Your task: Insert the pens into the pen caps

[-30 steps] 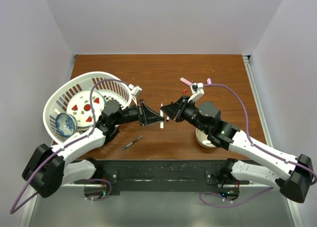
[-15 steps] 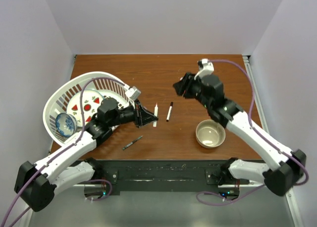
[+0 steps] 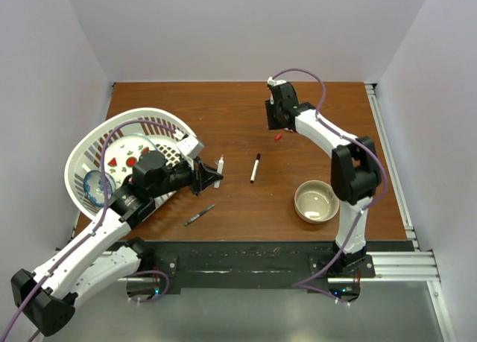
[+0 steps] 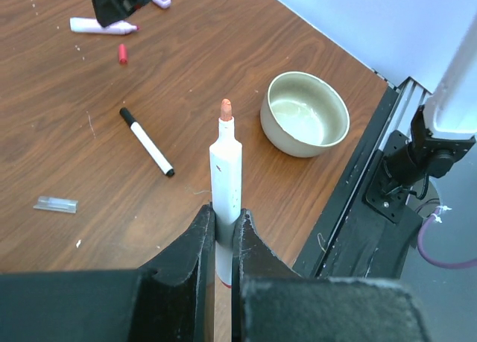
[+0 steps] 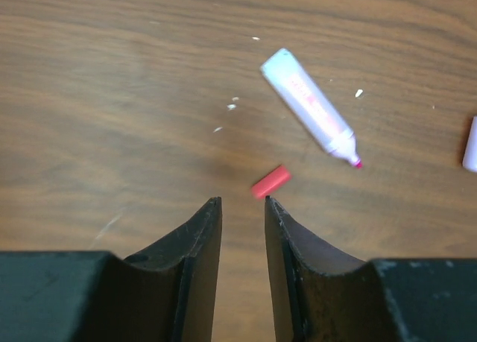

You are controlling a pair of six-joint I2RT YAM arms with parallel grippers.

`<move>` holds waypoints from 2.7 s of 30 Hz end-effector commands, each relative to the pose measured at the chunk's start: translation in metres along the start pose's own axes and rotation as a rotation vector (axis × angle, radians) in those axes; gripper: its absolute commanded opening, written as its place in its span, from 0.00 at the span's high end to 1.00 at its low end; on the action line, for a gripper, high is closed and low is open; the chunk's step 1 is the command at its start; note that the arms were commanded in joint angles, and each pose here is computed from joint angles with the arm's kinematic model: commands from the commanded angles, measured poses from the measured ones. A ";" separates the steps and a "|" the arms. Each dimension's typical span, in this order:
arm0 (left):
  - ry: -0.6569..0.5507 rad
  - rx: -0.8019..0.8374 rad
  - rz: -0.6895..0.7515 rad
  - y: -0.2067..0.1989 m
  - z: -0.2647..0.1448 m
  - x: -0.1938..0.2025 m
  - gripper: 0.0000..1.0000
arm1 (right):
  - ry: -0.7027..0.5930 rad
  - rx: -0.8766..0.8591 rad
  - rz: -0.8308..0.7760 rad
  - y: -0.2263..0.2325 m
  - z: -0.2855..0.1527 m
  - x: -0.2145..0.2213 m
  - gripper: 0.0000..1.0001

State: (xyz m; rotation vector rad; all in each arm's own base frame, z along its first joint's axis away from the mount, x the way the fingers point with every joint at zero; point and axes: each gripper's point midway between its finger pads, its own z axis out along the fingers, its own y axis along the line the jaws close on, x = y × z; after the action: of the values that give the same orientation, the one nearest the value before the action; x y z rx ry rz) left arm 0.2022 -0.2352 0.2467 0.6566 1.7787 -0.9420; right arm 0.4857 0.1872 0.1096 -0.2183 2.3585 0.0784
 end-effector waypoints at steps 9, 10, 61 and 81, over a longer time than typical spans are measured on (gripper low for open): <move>-0.050 -0.001 0.056 -0.002 -0.006 -0.014 1.00 | 0.036 0.003 -0.057 -0.007 0.045 -0.008 0.70; -0.051 -0.002 0.055 -0.001 -0.006 -0.014 1.00 | 0.040 0.008 -0.061 -0.008 0.048 -0.006 0.70; -0.077 -0.034 0.043 0.002 -0.011 -0.015 1.00 | 0.204 -0.241 -0.510 -0.011 0.003 0.080 0.55; -0.063 -0.035 0.042 0.003 -0.008 -0.013 1.00 | 0.264 -0.206 -0.657 -0.033 0.030 0.082 0.55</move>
State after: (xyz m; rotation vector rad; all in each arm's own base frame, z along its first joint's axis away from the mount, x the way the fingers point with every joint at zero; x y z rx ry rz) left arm 0.2028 -0.2261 0.2539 0.6378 1.7433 -0.8922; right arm 0.4416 0.1504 0.0274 -1.1261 2.4343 -0.0169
